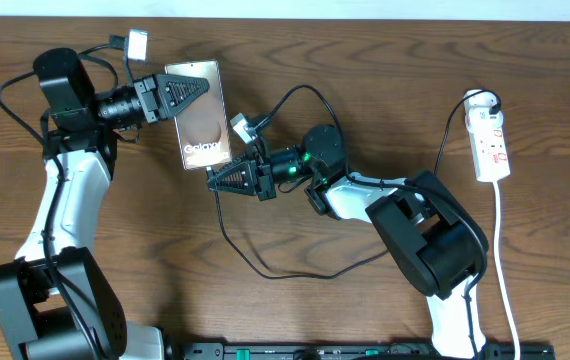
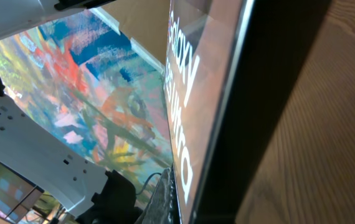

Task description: Plug charger to phone and switch on socket

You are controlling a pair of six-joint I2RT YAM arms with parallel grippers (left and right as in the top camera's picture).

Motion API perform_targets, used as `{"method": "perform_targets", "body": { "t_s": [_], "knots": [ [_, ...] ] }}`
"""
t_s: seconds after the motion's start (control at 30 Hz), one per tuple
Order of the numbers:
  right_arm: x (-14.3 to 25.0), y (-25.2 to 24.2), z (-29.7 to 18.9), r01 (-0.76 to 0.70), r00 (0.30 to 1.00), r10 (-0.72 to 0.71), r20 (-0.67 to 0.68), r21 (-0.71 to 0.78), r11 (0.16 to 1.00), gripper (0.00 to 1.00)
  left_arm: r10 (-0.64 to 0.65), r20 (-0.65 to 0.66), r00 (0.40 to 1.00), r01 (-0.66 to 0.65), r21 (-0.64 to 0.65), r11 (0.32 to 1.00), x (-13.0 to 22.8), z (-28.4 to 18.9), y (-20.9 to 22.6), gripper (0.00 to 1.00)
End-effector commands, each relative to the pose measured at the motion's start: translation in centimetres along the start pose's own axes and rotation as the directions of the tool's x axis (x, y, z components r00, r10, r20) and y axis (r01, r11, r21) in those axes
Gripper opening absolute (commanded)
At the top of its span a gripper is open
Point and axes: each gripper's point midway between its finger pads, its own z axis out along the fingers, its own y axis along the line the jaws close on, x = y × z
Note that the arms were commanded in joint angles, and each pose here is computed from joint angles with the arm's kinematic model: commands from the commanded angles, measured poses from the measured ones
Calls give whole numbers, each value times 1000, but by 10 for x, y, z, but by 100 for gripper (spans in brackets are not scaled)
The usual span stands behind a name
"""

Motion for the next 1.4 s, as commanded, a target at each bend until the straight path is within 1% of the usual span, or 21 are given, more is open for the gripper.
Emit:
{"method": "perform_targets", "body": {
  "t_s": [0.0,0.37,0.5,1.13,1.37],
  "knots": [
    [-5,-1,-3,11,1000,-11,10,6,1000,1,10,-28,1000,-9,38,999,6,2,-5,7],
    [-7,-2,-3,10,1000,-11,18,11,1000,1,10,-30,999,-9,41,999,6,2,-5,8],
    [-12,-5,-3,2,999,-4,48,29,1000,1,11,-30,999,-10,41,999,6,2,-5,7],
    [-31,-17,-6,-48,986,32,164,93,995,1,11,-29,1000,-10,40,999,6,2,-5,7],
    [-46,-12,-8,-4,974,-18,228,96,995,1,11,-30,999,-10,41,999,6,2,-5,8]
  ]
}}
